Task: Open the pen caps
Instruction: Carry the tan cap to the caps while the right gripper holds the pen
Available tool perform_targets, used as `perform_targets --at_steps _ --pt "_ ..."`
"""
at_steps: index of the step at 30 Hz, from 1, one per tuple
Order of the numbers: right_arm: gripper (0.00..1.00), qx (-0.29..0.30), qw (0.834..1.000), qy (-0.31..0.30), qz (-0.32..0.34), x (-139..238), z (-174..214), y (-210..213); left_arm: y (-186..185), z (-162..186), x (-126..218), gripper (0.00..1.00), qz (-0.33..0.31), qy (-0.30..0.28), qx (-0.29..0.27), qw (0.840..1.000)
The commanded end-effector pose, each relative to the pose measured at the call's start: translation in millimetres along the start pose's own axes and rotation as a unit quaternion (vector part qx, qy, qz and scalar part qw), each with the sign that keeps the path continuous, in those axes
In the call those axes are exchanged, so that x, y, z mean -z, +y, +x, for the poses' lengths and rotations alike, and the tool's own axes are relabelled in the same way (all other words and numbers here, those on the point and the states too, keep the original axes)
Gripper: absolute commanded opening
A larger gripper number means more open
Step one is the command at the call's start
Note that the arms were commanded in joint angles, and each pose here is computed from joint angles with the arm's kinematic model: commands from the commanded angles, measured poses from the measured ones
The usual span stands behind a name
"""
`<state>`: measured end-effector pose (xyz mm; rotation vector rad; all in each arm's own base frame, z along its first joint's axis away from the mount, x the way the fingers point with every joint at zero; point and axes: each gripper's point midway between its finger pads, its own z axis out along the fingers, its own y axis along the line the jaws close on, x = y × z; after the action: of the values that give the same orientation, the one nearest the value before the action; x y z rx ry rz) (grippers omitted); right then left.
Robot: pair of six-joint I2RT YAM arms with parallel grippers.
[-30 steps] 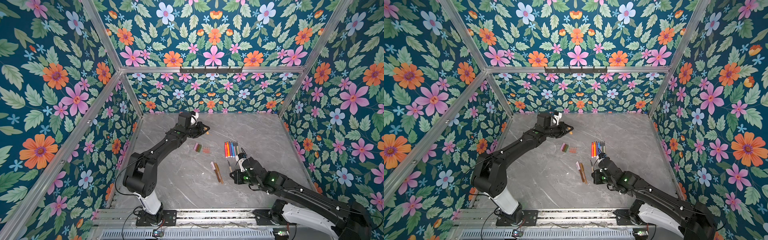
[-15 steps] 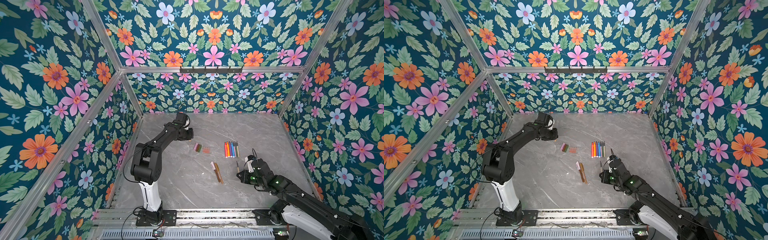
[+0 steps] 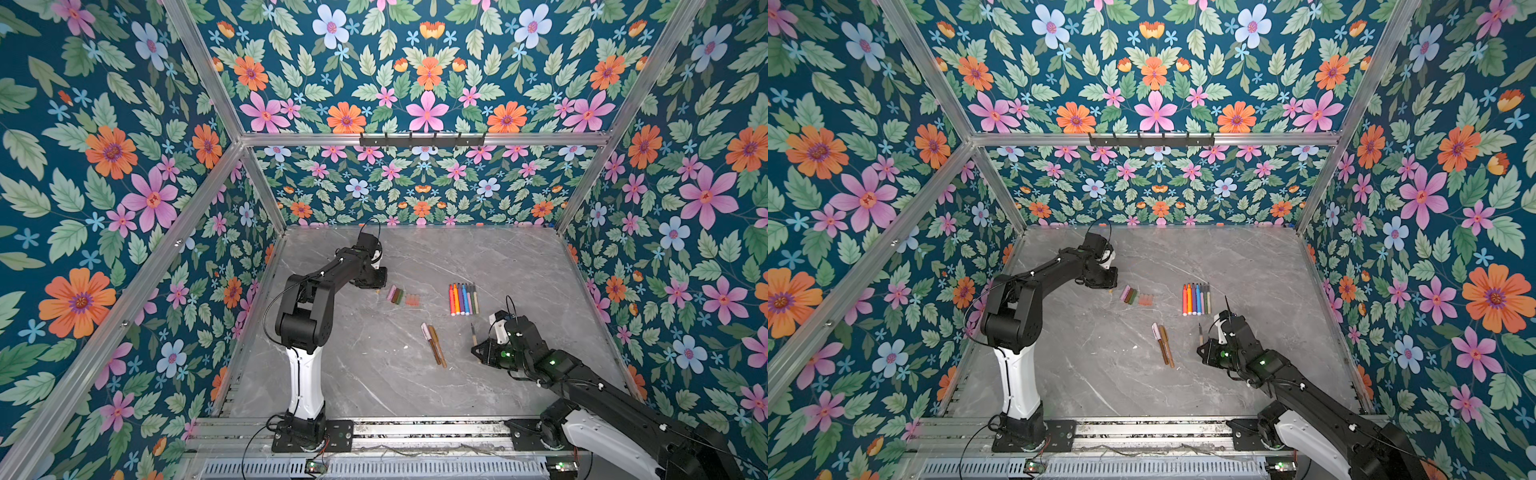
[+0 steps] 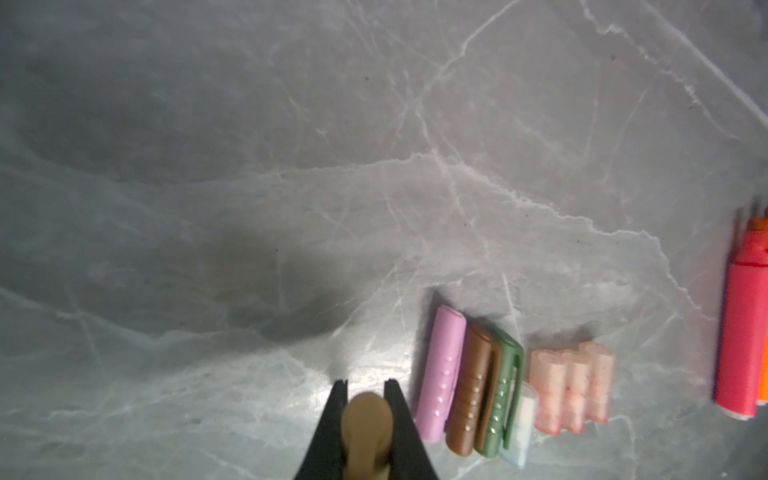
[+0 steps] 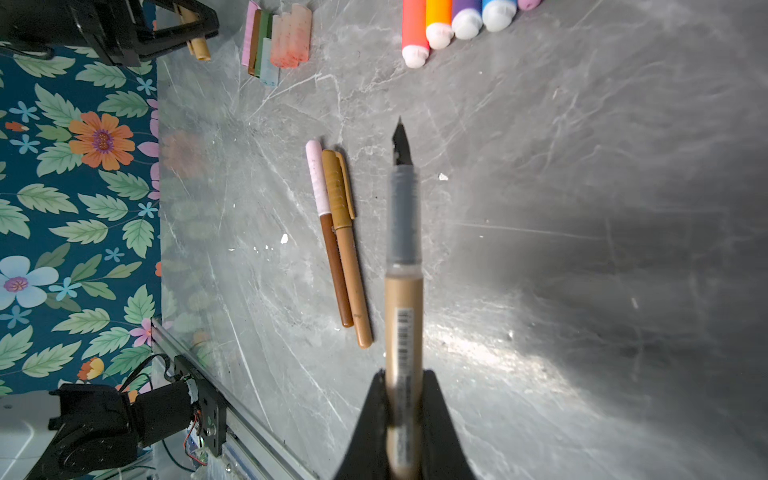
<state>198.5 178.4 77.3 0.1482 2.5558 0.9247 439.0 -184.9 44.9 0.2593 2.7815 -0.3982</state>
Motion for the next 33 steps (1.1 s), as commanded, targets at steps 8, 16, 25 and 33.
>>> perform_targets --at_steps 8,16,25,33 --pt "0.00 0.002 1.000 0.000 -0.010 -1.5 -2.7 5.8 -11.2 8.5 -18.9 0.08 0.044 0.021 -0.008 0.999" --pt "0.00 0.003 1.000 0.001 -0.010 -1.9 -2.8 5.7 -12.0 9.1 -22.7 0.14 0.048 0.024 -0.004 0.999" --pt "0.00 0.002 1.000 0.001 -0.010 -2.1 -2.8 5.8 -13.7 7.3 -18.3 0.29 0.050 0.019 0.000 0.999" --pt "0.00 0.002 1.000 0.000 -0.011 -1.3 -2.4 5.7 -15.4 2.9 -7.9 0.33 0.050 0.008 0.003 0.999"
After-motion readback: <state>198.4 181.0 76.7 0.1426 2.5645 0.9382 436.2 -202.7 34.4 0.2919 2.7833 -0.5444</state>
